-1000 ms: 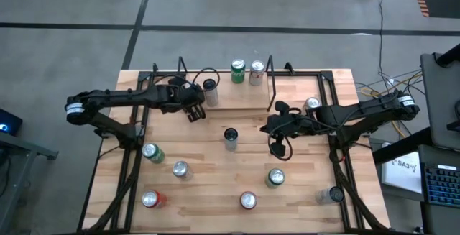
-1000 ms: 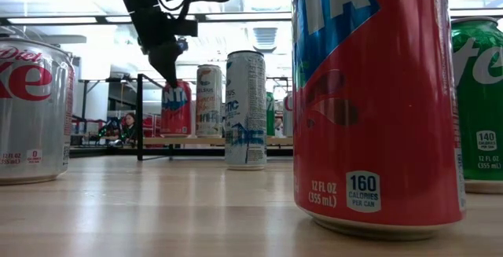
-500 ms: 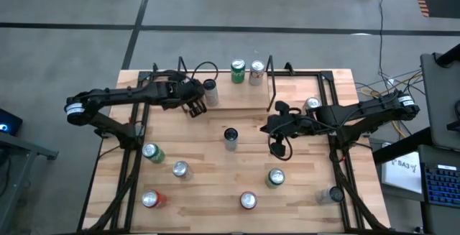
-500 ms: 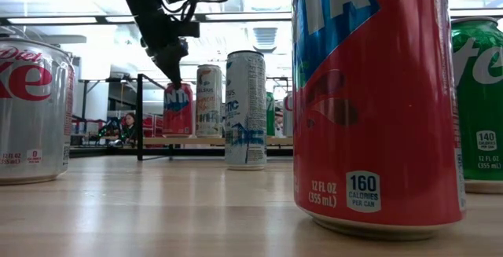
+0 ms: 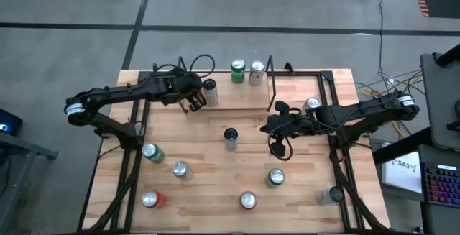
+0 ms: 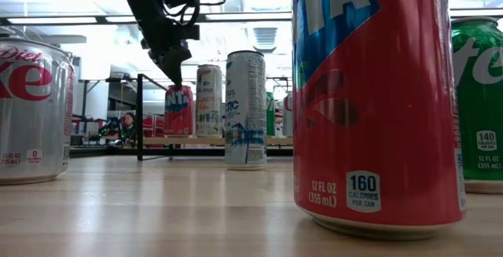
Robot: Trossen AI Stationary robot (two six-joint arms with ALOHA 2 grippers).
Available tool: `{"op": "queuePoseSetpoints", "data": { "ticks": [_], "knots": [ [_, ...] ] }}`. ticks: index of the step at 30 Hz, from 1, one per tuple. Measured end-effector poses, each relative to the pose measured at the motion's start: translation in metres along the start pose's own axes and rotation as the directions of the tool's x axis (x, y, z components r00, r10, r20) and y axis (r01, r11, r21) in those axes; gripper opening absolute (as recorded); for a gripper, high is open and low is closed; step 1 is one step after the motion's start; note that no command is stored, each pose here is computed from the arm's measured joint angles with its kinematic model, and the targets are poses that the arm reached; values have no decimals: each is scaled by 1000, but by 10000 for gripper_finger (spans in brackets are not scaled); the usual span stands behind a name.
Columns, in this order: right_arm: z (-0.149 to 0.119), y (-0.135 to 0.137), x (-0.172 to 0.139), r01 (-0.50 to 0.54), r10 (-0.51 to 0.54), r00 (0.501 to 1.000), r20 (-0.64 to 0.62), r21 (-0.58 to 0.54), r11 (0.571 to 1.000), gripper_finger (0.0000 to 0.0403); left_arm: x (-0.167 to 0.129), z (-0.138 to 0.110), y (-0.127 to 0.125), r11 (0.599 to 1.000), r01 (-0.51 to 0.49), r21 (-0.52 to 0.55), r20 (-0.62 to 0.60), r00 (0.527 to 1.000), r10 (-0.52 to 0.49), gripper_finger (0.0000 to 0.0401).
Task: Sort soda cans
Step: Put the top red soda can on the shelf
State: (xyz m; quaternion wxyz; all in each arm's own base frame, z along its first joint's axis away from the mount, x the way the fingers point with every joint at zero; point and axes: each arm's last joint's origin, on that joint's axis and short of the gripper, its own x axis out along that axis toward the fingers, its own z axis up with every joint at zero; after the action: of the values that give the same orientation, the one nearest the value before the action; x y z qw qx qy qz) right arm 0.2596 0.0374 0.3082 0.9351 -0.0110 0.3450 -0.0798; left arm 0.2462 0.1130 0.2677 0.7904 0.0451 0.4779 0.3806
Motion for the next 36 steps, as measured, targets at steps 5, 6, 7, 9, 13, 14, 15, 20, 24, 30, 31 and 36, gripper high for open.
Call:
{"op": "queuePoseSetpoints", "data": {
  "ticks": [5,6,7,9,13,14,15,20,24,30,31,36],
  "knots": [
    [0,0,0,0,0,1000,0,0,1000,9,1,1,2,1000,-1,4,11,1000,1,0],
    [0,0,0,0,0,1000,0,0,1000,9,1,2,2,1000,-2,5,14,1000,2,0],
    [0,0,0,0,0,1000,0,0,1000,9,1,2,2,1000,-3,5,14,1000,3,0],
    [0,0,0,0,0,1000,0,0,1000,9,2,2,4,1000,-5,0,11,1000,5,0],
    [0,0,0,0,0,1000,0,0,1000,9,5,1,9,1000,-10,3,5,1000,10,0],
    [0,0,0,0,0,1000,0,0,1000,9,5,2,10,1000,-3,2,8,1000,3,0],
    [0,0,0,0,0,1000,0,0,1000,9,6,2,11,1000,-1,0,11,1000,1,0],
    [0,0,0,0,0,1000,0,0,1000,9,8,4,16,1000,-11,-7,22,1000,12,0],
    [0,0,0,1,-1,1000,0,0,1000,9,9,4,17,1000,-16,-6,25,1000,16,0],
    [0,0,0,1,-1,1000,0,-7,1000,9,10,6,17,1000,13,-12,40,999,-13,0],
    [0,0,0,0,0,1000,0,-7,1000,9,10,6,17,999,30,-11,43,999,-29,0],
    [0,0,0,1,-1,1000,0,-8,1000,9,9,5,16,998,58,-7,40,998,-58,0]
  ]
}}
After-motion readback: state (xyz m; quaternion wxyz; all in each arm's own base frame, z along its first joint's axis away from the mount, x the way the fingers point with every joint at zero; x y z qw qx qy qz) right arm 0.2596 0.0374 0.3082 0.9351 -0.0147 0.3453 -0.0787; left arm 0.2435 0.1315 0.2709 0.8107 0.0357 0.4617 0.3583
